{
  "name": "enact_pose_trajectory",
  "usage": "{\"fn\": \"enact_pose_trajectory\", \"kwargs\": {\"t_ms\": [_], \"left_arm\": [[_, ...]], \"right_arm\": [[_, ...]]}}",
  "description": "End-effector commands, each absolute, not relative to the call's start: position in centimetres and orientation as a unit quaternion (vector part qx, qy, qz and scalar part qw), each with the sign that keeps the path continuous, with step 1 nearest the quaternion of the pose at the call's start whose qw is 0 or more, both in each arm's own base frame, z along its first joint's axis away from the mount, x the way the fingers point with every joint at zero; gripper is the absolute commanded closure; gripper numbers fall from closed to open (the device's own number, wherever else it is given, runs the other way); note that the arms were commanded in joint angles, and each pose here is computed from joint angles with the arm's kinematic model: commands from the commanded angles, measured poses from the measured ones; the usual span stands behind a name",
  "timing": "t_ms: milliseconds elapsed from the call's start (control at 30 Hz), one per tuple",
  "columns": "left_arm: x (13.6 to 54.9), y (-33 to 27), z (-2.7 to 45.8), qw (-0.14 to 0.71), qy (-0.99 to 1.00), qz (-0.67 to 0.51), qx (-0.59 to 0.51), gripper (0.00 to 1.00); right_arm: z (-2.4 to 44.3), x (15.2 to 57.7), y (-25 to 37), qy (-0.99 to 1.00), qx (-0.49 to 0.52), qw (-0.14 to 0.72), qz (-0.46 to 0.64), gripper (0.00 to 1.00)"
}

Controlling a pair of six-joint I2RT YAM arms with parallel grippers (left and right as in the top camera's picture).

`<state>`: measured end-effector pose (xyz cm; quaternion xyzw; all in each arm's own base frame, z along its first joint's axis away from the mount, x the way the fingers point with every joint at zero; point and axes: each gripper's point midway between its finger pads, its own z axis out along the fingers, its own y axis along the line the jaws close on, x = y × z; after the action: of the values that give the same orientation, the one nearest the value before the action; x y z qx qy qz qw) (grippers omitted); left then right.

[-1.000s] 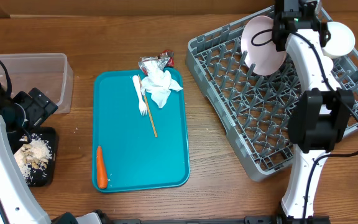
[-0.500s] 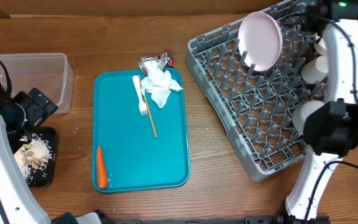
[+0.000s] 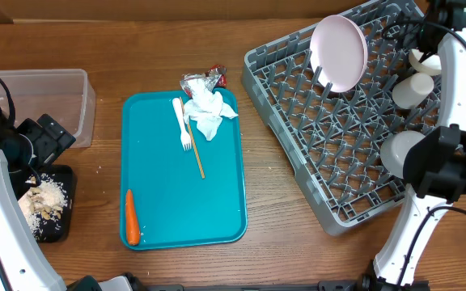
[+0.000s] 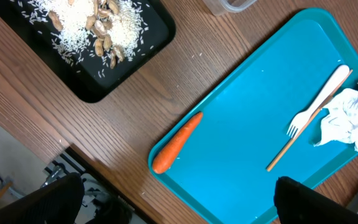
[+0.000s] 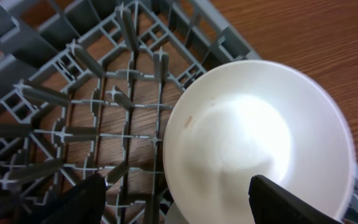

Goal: Sort waste into correct bins and load items into the dishwasher rack

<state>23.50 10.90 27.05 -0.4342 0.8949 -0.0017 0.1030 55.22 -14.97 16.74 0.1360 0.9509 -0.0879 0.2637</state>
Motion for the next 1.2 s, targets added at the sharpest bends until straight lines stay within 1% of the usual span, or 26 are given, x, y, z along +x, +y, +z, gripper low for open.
{"fn": "enact_pose_trajectory", "kwargs": {"t_ms": [0,100,233,333,367,400,433,467,500,633,667,767,900,1033,1067,1167], "left_arm": [[23.5,11.0,26.8,0.098,0.892,-0.002,-0.441,0.00],[23.5,11.0,26.8,0.098,0.892,-0.002,-0.441,0.00],[23.5,11.0,26.8,0.098,0.892,-0.002,-0.441,0.00],[23.5,11.0,26.8,0.098,0.892,-0.002,-0.441,0.00],[23.5,11.0,26.8,0.098,0.892,-0.002,-0.441,0.00],[23.5,11.0,26.8,0.098,0.892,-0.002,-0.441,0.00],[23.5,11.0,26.8,0.098,0.892,-0.002,-0.441,0.00],[23.5,11.0,26.8,0.098,0.892,-0.002,-0.441,0.00],[23.5,11.0,26.8,0.098,0.892,-0.002,-0.441,0.00],[23.5,11.0,26.8,0.098,0.892,-0.002,-0.441,0.00],[23.5,11.0,26.8,0.098,0.892,-0.002,-0.441,0.00],[23.5,11.0,26.8,0.098,0.892,-0.002,-0.441,0.00],[23.5,11.0,26.8,0.098,0.892,-0.002,-0.441,0.00],[23.5,11.0,26.8,0.098,0.892,-0.002,-0.441,0.00],[23.5,11.0,26.8,0.098,0.892,-0.002,-0.441,0.00],[23.5,11.0,26.8,0.098,0.892,-0.002,-0.441,0.00]], "right_arm": [[14.7,55.7,-14.8,0.959,0.104,0.246,-0.090,0.23],[13.7,55.7,-14.9,0.962,0.103,0.236,-0.091,0.24],[13.3,55.7,-14.9,0.963,0.103,0.233,-0.091,0.35],[13.2,55.6,-14.9,0.964,0.103,0.229,-0.091,0.39],[13.2,55.5,-14.9,0.964,0.103,0.228,-0.092,0.44],[13.1,55.4,-14.9,0.964,0.103,0.227,-0.092,0.54],[13.1,55.4,-14.9,0.964,0.103,0.226,-0.092,0.59],[13.1,55.4,-14.9,0.964,0.103,0.226,-0.092,0.66],[13.1,55.4,-14.9,0.964,0.104,0.226,-0.091,0.70],[13.1,55.3,-14.8,0.963,0.116,0.226,-0.088,0.94],[13.2,55.3,-14.8,0.963,0.120,0.227,-0.087,0.96],[13.8,55.2,-14.8,0.961,0.130,0.230,-0.085,0.96],[17.1,55.6,-14.6,0.949,0.157,0.265,-0.065,0.96],[22.7,56.0,-12.5,0.935,0.150,0.321,0.000,0.96],[25.1,56.0,-11.7,0.926,0.153,0.343,0.024,0.96],[29.3,55.3,-9.9,0.912,0.147,0.377,0.072,0.96]]}}
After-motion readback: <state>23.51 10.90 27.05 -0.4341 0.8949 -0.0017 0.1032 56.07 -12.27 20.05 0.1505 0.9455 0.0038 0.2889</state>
